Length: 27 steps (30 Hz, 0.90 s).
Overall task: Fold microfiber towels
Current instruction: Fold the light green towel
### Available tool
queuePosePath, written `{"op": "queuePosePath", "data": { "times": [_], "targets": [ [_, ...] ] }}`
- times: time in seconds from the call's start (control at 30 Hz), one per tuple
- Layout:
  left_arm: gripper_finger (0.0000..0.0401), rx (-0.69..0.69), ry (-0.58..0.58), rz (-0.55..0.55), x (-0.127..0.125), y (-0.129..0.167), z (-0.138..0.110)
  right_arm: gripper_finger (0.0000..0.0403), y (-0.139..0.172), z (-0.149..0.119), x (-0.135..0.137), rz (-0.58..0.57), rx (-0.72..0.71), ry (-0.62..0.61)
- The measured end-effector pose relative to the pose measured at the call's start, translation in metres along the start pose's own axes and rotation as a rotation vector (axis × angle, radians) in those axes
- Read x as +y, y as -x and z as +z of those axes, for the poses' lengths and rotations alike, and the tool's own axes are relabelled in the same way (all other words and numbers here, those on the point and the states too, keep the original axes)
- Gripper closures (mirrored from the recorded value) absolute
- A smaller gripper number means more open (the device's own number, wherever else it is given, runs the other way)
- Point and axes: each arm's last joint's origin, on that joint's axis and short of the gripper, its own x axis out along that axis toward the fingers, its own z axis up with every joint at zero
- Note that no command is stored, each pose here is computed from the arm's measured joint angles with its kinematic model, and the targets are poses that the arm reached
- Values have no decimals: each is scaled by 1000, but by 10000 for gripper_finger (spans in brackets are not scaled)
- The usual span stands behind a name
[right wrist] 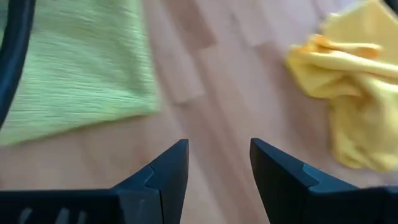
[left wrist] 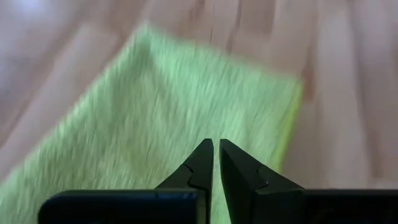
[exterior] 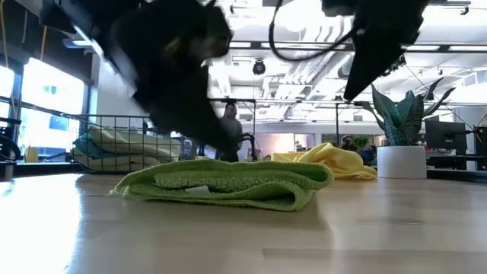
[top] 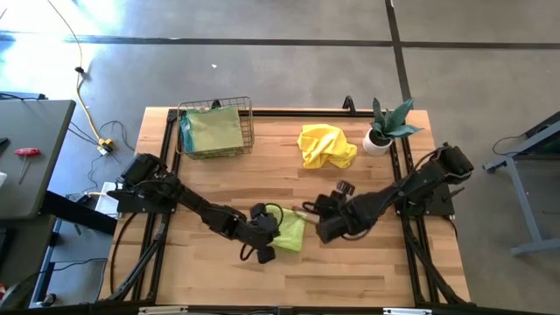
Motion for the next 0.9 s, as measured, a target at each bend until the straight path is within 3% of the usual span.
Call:
{"op": "queuePosePath", "data": {
  "times": [0.13, 0.37, 0.6, 0.9],
  "targets": [
    [382, 86, -10, 30, 5, 0, -7, 237, -1, -14, 15, 71, -29, -20],
    [382, 147, 26, 35, 8, -12, -19, 237, -19, -42, 30, 180, -44, -157],
    [382, 39, 142, 73, 16, -42, -18, 237, -43, -66, 32, 269, -93, -272],
    [382, -57, 262, 265, 65, -58, 2, 237, -65, -90, 10, 426, -146, -490]
  ]
}}
